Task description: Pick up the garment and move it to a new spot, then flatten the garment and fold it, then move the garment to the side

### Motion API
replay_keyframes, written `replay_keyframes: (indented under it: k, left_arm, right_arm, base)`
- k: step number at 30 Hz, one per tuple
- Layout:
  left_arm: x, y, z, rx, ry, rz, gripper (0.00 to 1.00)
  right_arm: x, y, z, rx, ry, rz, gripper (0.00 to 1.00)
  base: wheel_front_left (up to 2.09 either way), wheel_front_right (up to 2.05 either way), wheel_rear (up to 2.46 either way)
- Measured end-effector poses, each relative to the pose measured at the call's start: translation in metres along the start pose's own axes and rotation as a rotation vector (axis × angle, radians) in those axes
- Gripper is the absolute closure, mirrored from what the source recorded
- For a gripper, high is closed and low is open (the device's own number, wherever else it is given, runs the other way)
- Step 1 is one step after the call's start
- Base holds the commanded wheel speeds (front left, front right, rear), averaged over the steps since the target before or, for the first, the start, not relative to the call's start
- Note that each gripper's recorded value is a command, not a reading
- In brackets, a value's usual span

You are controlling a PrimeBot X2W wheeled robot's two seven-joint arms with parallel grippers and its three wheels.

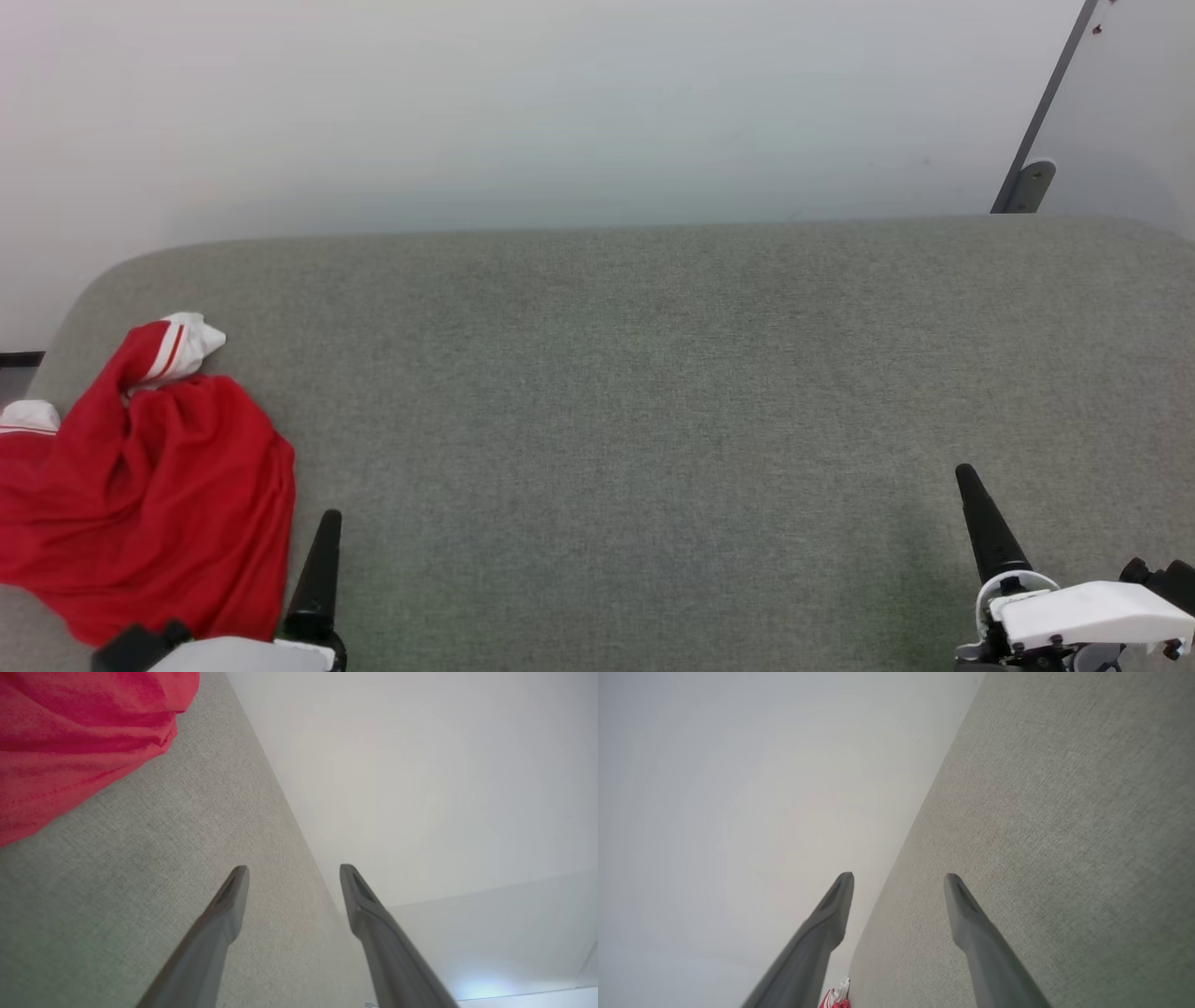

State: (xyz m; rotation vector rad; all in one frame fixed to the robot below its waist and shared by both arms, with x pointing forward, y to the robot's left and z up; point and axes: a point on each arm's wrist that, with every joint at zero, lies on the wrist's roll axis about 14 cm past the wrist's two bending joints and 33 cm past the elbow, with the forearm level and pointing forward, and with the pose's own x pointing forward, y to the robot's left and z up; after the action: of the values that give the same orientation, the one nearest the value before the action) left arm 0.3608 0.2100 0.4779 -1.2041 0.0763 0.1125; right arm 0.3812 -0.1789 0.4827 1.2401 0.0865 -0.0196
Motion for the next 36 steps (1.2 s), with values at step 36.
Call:
replay_keyframes:
  k: [36]
  left_arm:
    - [-0.010,-0.017,0.026,0.687,-0.099,-0.072,0.00]
  right_arm:
    - [0.001,0.003,-0.003,-0.626,0.014,0.025,0.00]
  base:
    - [0.00,0.00,0.00]
